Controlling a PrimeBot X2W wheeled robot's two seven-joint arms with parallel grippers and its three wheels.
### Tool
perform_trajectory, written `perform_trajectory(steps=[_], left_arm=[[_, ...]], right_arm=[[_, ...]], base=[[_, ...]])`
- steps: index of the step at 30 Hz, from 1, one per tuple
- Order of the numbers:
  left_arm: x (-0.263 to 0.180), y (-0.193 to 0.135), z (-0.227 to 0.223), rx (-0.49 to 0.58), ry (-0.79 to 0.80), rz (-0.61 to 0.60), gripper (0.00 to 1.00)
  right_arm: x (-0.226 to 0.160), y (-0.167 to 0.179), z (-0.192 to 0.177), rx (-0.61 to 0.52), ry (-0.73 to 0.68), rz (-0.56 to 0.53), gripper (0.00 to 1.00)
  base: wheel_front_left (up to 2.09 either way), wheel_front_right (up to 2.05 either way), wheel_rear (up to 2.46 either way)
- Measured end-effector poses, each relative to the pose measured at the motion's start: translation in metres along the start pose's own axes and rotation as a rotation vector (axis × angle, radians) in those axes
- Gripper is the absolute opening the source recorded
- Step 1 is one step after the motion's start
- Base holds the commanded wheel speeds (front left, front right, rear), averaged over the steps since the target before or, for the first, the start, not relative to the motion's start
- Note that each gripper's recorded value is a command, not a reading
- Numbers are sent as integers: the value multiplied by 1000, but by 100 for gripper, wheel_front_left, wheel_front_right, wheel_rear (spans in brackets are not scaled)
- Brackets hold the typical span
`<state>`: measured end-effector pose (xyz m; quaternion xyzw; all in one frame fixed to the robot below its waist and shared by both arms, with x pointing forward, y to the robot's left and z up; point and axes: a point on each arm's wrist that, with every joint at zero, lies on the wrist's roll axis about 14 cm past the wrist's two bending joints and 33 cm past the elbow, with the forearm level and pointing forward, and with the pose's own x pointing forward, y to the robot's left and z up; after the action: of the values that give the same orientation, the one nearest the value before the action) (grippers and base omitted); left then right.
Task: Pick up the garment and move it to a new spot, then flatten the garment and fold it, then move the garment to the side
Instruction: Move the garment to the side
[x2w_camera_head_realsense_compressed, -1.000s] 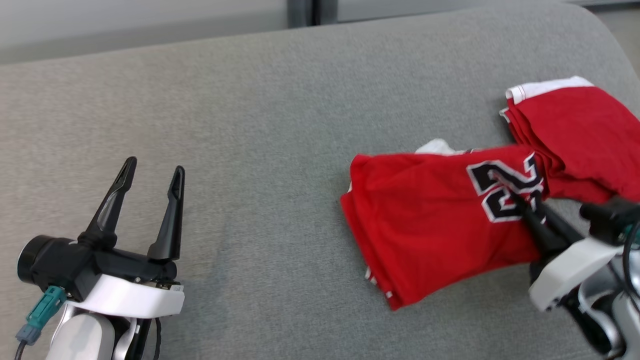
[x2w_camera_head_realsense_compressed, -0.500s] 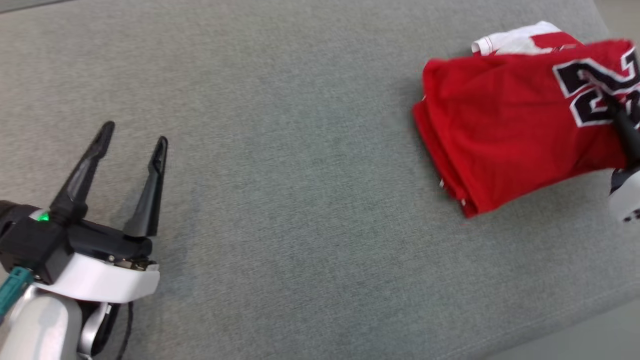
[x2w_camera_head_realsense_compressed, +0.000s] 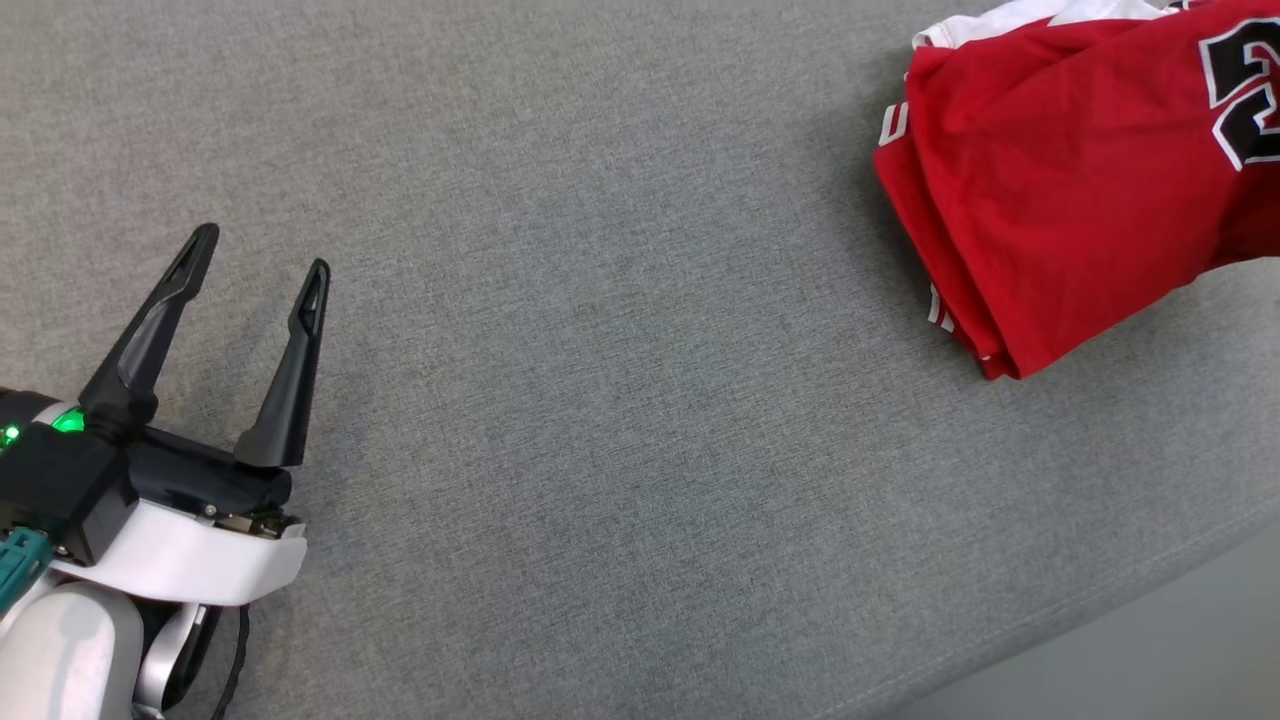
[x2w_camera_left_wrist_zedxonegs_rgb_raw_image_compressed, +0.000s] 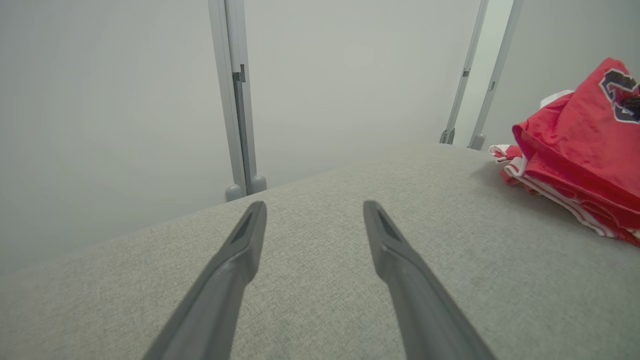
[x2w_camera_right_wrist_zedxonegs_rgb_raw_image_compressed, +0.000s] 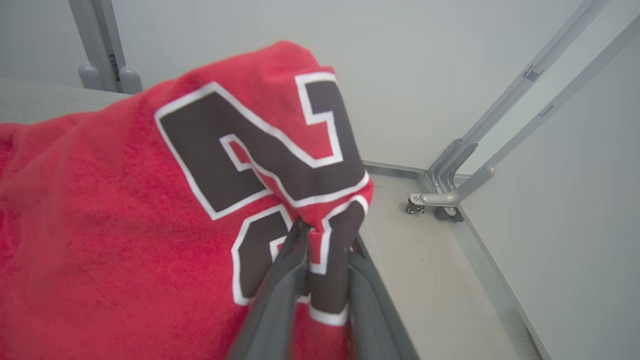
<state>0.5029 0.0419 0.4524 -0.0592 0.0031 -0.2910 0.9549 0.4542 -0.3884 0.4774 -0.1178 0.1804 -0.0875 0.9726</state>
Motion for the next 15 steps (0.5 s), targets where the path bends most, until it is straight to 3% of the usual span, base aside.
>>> perform_trajectory(steps=[1,3,4,15], left_arm=[[1,1,-1,-1,1,-1,100],[4,3,-2,0,-2,-2,100],[4,4,-4,2,-1,-1,100],[1,6,-7,-8,5,17,100]], right_arm=[[2,-1,-4,10,8,-7,41],[6,-3,-11,23,20,-19,88],[8,-3,-15,36,23,-24,100],[-1,-7,-31,203,-79,-110,100]], base=[[0,0,0],[0,0,0],[0,0,0],[0,0,0]])
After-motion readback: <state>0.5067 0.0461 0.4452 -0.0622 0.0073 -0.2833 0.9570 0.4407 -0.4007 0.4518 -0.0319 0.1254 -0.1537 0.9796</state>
